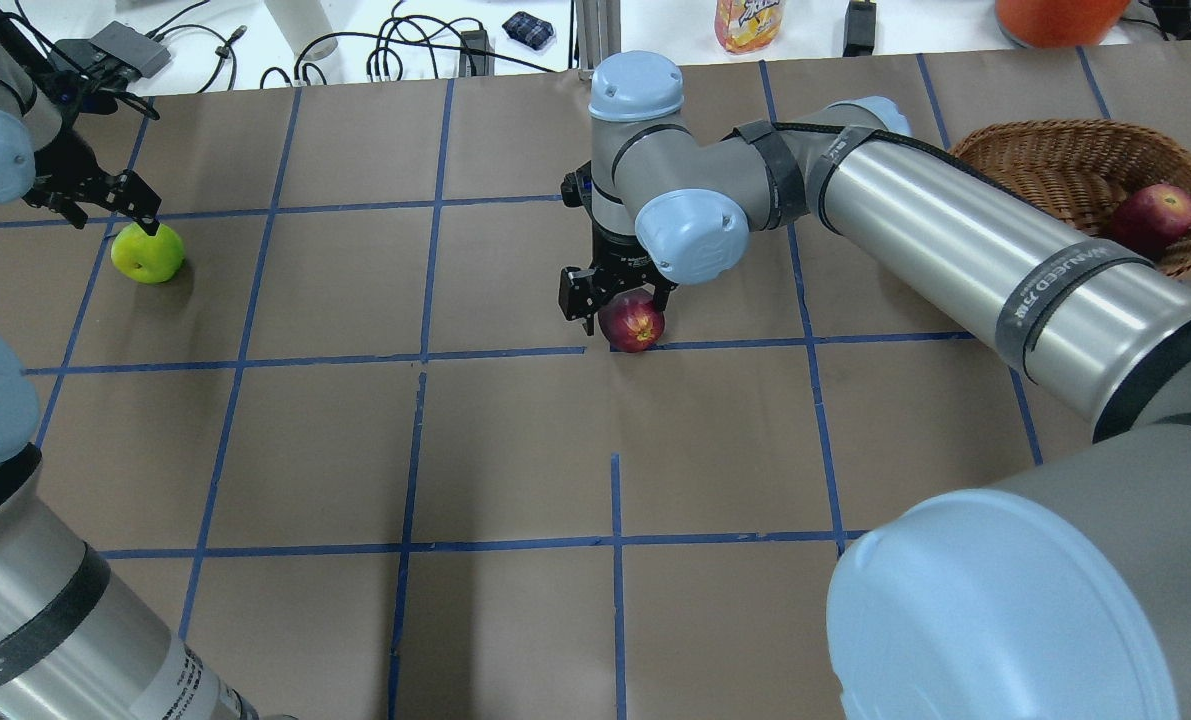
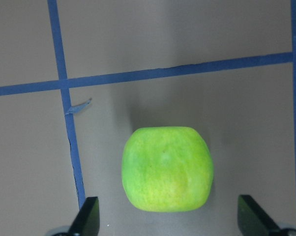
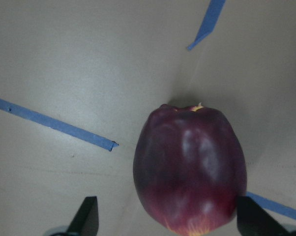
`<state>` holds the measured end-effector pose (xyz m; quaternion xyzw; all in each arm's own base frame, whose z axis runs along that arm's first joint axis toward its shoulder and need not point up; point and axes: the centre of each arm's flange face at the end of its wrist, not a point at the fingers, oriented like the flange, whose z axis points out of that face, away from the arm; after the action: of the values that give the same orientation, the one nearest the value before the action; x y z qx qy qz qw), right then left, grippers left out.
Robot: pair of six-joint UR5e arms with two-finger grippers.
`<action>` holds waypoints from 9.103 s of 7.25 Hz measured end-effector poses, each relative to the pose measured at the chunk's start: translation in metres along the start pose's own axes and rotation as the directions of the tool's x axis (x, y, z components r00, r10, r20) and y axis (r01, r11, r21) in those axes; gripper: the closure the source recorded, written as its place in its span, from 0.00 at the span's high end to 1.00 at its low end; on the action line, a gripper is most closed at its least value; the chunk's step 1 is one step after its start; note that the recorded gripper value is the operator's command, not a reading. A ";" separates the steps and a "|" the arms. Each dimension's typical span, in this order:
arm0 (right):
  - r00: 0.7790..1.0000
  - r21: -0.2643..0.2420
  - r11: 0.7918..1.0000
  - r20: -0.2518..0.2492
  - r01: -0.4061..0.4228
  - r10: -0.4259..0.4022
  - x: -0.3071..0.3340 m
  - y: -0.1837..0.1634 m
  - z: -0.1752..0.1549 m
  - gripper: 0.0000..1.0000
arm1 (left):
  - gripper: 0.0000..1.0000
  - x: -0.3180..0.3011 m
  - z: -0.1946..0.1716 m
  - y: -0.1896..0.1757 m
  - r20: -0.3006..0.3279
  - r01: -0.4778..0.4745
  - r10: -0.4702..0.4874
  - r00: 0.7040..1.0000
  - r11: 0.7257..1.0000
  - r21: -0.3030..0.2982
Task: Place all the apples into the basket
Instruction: 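Grasp dark red apple with right gripper while left grasps green apple, then move dark red apple into basket with right while left carries green apple, then set the green apple down at the table center and open the left gripper, then lower the right gripper onto the green apple and close it, then carry the green apple into the basket with the right gripper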
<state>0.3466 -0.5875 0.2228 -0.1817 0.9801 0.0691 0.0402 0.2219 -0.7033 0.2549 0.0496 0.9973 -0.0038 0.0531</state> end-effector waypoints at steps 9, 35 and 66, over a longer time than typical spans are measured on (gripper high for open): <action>0.996 0.045 0.997 -0.063 -0.066 0.068 0.012 -0.006 -0.004 1.00 | 0.35 0.024 0.024 -0.007 -0.027 -0.041 0.040 0.999 0.998 -0.039; 0.888 0.211 0.872 -0.033 -0.442 0.458 0.436 0.081 -0.152 1.00 | 1.00 0.520 -0.147 0.108 -0.125 0.071 -0.068 0.990 0.997 0.023; 0.923 0.111 0.920 -0.040 -0.377 0.383 0.440 0.050 -0.115 0.00 | 1.00 0.370 -0.278 0.235 -0.142 0.013 -0.013 0.990 1.000 -0.004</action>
<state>-0.0873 -0.7123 0.2965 0.0122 0.9997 0.0201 0.0052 -0.1502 -0.4291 0.4917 0.0432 0.9989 0.0007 -0.0180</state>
